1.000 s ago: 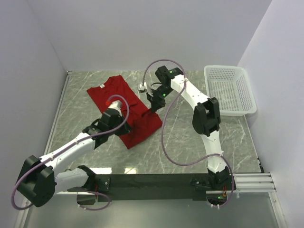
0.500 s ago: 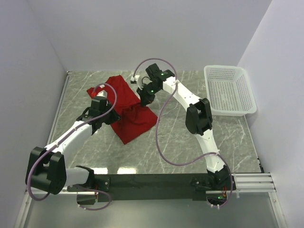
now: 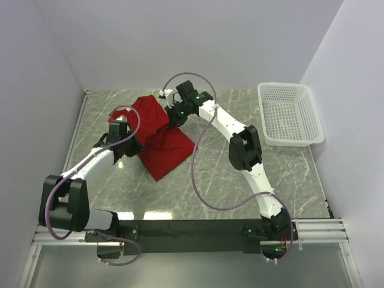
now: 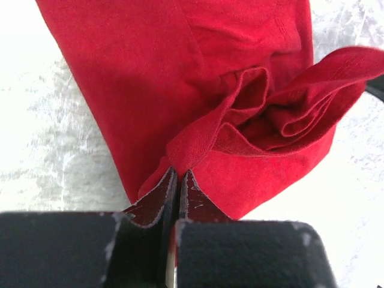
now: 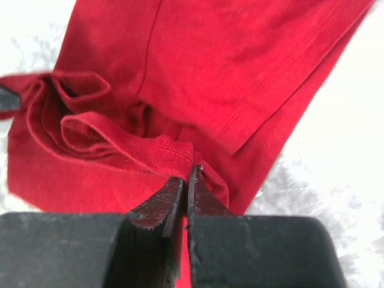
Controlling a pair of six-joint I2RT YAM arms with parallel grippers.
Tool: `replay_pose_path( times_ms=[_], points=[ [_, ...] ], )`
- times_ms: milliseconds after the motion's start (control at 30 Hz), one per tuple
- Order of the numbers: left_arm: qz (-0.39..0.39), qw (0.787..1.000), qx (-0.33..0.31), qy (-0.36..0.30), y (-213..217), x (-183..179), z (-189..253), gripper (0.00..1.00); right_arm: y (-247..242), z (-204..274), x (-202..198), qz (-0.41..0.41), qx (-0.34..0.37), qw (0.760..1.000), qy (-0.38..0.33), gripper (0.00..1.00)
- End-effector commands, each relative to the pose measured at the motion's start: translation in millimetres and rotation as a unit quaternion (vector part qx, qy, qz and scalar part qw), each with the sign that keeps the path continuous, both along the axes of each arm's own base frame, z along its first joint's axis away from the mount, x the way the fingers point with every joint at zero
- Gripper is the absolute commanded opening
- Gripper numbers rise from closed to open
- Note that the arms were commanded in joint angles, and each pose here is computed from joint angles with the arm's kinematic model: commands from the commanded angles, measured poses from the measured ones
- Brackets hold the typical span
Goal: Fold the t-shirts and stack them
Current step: Fold the tshirt
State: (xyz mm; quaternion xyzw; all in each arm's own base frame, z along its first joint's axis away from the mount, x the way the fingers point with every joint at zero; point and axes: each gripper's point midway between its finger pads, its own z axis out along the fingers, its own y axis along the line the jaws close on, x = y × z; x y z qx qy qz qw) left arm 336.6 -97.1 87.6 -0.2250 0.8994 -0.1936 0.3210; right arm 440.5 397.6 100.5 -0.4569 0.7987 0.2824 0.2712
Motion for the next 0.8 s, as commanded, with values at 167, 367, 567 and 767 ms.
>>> replay_pose_path(
  times_ms=[167,367,567,767],
  points=[
    [-0.006,0.999,0.0,-0.041,6,32,20,0.0,18,17,33,-0.051,0.03,0.997,-0.051,0.0],
    [0.001,0.999,-0.003,-0.037,10,36,14,0.01,22,12,37,-0.062,0.031,0.996,-0.053,0.0],
    [0.005,0.999,0.0,-0.038,15,41,12,0.0,24,11,45,-0.083,0.036,0.994,-0.058,0.0],
    [0.014,0.999,0.008,-0.03,22,48,7,0.01,24,9,52,-0.106,0.029,0.991,-0.072,0.14]
  ],
)
